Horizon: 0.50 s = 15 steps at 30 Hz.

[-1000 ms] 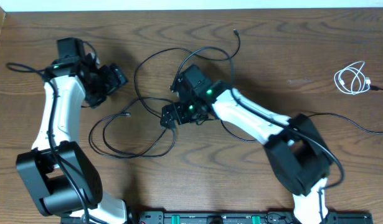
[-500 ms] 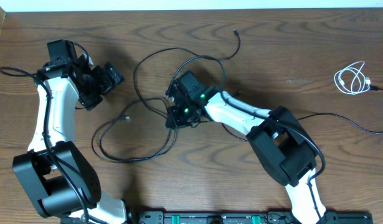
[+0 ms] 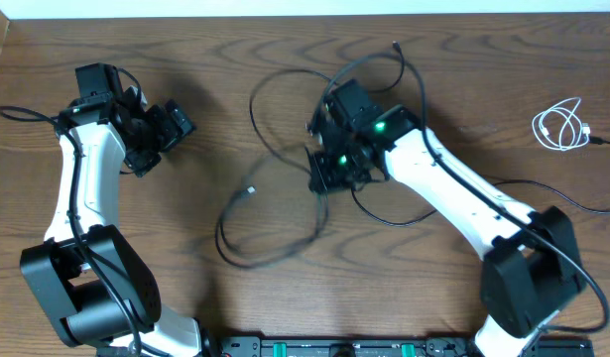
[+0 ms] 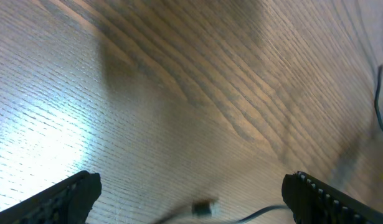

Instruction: Untangle cables

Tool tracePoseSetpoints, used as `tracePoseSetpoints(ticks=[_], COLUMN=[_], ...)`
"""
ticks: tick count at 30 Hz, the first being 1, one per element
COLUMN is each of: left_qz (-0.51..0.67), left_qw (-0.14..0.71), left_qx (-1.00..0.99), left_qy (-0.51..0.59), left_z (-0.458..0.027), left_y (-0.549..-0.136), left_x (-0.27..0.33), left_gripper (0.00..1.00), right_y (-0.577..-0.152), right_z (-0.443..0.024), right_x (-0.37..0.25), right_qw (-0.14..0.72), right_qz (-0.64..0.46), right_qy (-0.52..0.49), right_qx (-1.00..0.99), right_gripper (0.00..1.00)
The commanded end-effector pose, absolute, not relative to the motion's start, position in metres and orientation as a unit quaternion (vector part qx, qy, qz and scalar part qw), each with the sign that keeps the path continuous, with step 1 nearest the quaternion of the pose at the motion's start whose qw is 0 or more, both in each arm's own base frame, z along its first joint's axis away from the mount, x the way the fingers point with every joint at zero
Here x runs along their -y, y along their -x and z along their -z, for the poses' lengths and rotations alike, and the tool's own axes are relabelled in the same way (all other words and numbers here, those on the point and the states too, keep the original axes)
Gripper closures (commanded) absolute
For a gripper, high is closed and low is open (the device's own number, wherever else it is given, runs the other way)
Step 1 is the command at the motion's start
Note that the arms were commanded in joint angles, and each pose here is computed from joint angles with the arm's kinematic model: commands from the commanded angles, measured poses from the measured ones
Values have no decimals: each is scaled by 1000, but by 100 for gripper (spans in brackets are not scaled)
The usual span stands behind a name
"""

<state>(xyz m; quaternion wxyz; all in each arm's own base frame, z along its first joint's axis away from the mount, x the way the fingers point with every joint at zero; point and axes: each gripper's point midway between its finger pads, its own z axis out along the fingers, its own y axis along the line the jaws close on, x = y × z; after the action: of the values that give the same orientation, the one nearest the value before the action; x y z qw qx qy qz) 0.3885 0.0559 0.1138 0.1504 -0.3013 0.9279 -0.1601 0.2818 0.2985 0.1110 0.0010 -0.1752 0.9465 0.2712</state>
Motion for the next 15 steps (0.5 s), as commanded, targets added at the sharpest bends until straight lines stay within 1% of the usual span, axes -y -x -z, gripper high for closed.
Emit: tracePoseSetpoints(ticks=[1, 3, 6, 10, 13, 15], left_qz=[153, 153, 153, 153, 153, 153], left_qw=[167, 167, 167, 167, 167, 167], left_qx=[-928, -928, -928, -928, -928, -928], left_qy=[297, 297, 297, 297, 297, 297], left_z=[-124, -124, -124, -124, -124, -124], left_y=[-395, -395, -395, -395, -395, -395], left_x=[-61, -61, -61, -61, -61, -61], left_gripper=[2, 2, 2, 2, 2, 2], right_y=[-266, -262, -260, -272, -281, -294], right_z=[-70, -45, -15, 16, 31, 35], right_x=[-279, -257, -226, -186, -153, -121], right_qw=[-45, -80, -128, -151, -163, -157], right_qz=[-209, -148, -97, -23, 34, 80], right_qy=[239, 234, 229, 204, 189, 172], right_qx=[-947, -958, -960, -967, -968, -969], right_gripper=[99, 99, 99, 99, 99, 99])
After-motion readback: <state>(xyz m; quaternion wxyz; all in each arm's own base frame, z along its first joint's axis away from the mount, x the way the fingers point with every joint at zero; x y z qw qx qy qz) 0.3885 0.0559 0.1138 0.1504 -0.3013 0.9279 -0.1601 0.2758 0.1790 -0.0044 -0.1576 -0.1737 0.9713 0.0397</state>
